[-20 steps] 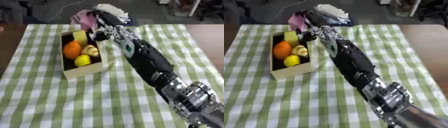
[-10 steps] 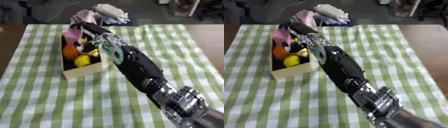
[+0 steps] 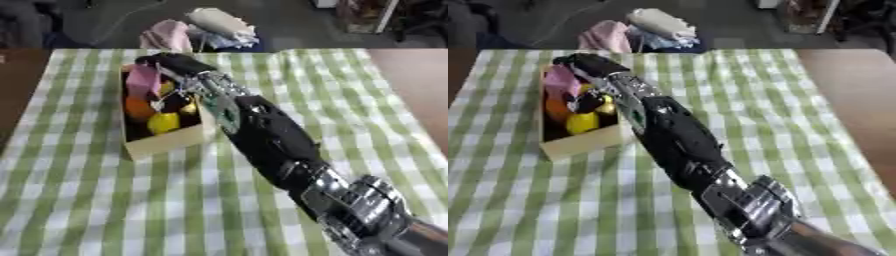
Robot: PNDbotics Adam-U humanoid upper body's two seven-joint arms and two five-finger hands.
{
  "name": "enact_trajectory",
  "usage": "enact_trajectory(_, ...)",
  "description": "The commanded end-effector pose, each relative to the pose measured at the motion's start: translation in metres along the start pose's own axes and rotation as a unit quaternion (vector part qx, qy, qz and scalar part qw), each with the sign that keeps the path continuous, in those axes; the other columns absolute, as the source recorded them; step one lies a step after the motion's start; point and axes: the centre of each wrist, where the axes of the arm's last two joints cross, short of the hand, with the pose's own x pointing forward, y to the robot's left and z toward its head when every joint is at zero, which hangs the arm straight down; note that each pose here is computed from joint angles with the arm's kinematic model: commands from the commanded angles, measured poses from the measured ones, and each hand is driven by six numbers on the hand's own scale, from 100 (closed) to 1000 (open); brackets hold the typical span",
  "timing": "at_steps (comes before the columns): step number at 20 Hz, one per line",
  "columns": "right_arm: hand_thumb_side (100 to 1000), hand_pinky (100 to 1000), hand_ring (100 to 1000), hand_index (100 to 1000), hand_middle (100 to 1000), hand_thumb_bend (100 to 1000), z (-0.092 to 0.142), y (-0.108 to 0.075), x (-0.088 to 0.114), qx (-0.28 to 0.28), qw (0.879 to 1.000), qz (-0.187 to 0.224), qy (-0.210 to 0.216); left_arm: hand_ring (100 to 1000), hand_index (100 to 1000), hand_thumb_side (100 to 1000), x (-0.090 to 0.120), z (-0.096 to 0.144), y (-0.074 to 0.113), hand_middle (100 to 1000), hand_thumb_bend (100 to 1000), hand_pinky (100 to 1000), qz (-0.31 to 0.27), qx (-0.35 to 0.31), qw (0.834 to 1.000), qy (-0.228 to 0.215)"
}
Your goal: Pick up objects on the table and place them in the box.
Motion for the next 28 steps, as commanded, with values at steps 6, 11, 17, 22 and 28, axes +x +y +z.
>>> enact_trajectory(6, 452, 912, 906, 1000, 951, 100, 0.003, -0.01, -0.018, 0.035, 0.999, 0.006, 0.041, 535, 829, 764, 0.006, -0.004, 0.004, 709, 397, 723, -0.005, 0.001, 1.0, -0.014)
enact_trajectory(11, 557, 961, 957, 1000, 986, 100, 0.005, -0.015, -0.024, 0.062, 0.997, 0.002, 0.04, 535, 829, 764, 0.006, -0.003, 0.005, 709, 397, 723, -0.007, 0.002, 1.0, -0.013)
enact_trajectory(17, 530, 995, 988, 1000, 1000, 100, 0.009, -0.039, -0.027, 0.068, 0.998, 0.006, 0.02, 535, 829, 763, 0.005, -0.003, 0.006, 709, 400, 723, -0.01, 0.004, 1.0, -0.011)
enact_trajectory(22, 500, 1000, 998, 1000, 1000, 100, 0.014, -0.064, -0.022, 0.064, 0.998, 0.009, -0.009, 535, 829, 763, 0.003, -0.001, 0.008, 710, 401, 724, -0.013, 0.005, 1.0, -0.008)
enact_trajectory(28, 431, 1000, 995, 1000, 1000, 100, 0.02, -0.087, -0.012, 0.053, 0.997, 0.005, -0.048, 536, 829, 763, 0.001, 0.001, 0.009, 710, 401, 724, -0.016, 0.006, 1.0, -0.003)
